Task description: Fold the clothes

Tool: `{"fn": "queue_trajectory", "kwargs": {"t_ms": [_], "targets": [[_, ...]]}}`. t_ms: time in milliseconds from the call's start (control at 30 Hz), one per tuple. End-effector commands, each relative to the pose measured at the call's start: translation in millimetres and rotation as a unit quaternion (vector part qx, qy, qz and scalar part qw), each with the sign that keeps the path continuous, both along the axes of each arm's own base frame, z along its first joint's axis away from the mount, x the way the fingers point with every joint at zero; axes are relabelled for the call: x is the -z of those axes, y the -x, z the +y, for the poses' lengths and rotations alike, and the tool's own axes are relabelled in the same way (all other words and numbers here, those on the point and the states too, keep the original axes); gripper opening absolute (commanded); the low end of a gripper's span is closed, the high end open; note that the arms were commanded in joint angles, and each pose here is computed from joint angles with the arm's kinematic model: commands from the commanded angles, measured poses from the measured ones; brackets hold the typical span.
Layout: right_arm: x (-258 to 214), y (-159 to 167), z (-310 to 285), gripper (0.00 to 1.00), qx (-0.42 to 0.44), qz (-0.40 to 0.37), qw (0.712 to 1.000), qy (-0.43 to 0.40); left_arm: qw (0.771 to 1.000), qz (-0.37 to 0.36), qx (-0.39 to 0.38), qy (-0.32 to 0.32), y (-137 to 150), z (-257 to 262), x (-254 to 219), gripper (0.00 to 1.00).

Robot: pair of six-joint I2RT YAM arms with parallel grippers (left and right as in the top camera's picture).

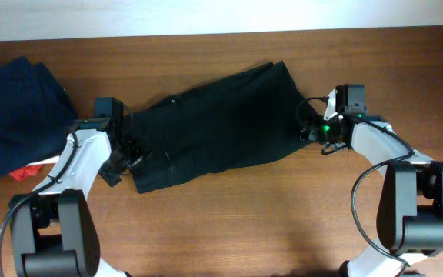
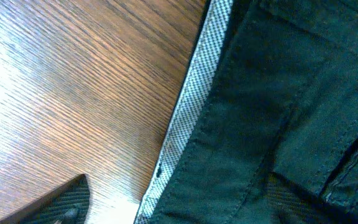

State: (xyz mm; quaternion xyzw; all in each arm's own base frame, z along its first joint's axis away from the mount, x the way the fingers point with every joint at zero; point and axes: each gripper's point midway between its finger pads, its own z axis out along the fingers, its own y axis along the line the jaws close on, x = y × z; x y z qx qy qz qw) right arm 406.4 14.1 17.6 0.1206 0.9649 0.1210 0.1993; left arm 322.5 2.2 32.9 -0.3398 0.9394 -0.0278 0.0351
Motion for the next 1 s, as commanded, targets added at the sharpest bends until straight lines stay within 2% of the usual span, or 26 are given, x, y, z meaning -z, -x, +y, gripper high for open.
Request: {"fn": "queue_trajectory", "kwargs": {"t_ms": [0,33,67,100,133,233,300,367,500,533,567,600,667,700,800,867,967], "targets": [[11.3,8.4,4.0,0.68,0.0,0.009,1.0,-0.011,1.0,0.007,0.012,0.003,4.1,-4.3,5.3,0.93],[11.6,7.9,3.3,0.57,0.001,0.008,1.0,-0.009,1.0,0.007,0.012,0.004,4.0,-4.4,5.3,0.93],[10.9,6.3,3.1,0.41,0.001,0.004,1.0,-0.009,1.0,0.007,0.013,0.004,4.1,-4.5,5.3,0.93],[11.6,6.4,0.0,0.18,0.005,0.005,1.0,-0.001,1.0,0.007,0.013,0.004,4.2,-4.5,5.3,0.93],[13.6,9.3,-3.8,0.04,0.01,0.012,1.0,0.01,1.0,0.007,0.013,0.004,4.3,-4.5,5.3,0.93],[27.4,45.2,-30.0,0.04,0.062,0.094,0.991,0.068,1.0,0.008,0.013,0.004,4.4,-4.5,5.3,0.93],[30.1,83.7,-58.8,0.04,0.147,0.169,0.968,0.114,1.0,0.009,0.014,0.012,5.3,-7.3,5.3,0.93],[23.5,106.1,-74.9,0.04,0.188,0.203,0.952,0.135,0.999,0.007,0.031,0.028,5.0,-13.2,4.8,0.93],[-11.3,90.3,-80.9,0.04,0.197,0.146,0.96,0.133,0.996,0.002,0.073,0.048,4.2,-21.4,3.8,0.93],[-19.1,83.7,-81.7,0.07,0.2,0.128,0.962,0.132,0.995,0.0,0.08,0.053,3.9,-23.2,3.6,0.93],[-25.0,76.9,-82.9,0.29,0.203,0.109,0.964,0.13,0.994,-0.005,0.088,0.064,2.2,-27.2,2.8,0.94],[-27.1,69.5,-84.2,0.47,0.206,0.093,0.965,0.129,0.992,-0.012,0.099,0.077,0.0,-32.2,1.7,0.97],[-30.1,63.8,-92.0,0.48,0.217,0.08,0.964,0.13,0.978,-0.052,0.167,0.111,-12.3,-50.4,-3.6,0.99],[-33.4,65.8,-98.7,0.51,0.226,0.085,0.961,0.131,0.974,-0.061,0.188,0.108,-15.1,-53.1,-4.1,0.99],[-55.8,73.2,-119.9,0.56,0.254,0.098,0.953,0.134,0.971,-0.082,0.199,0.102,-24.6,-54.9,-5.7,0.99],[-88.0,76.6,-136.5,0.56,0.273,0.097,0.948,0.132,0.968,-0.104,0.208,0.099,-36.6,-55.6,-5.0,0.99],[-104.0,71.2,-123.1,0.57,0.215,0.094,0.965,0.121,0.967,-0.083,0.209,0.118,-32.0,-62.2,10.3,0.99]]}}
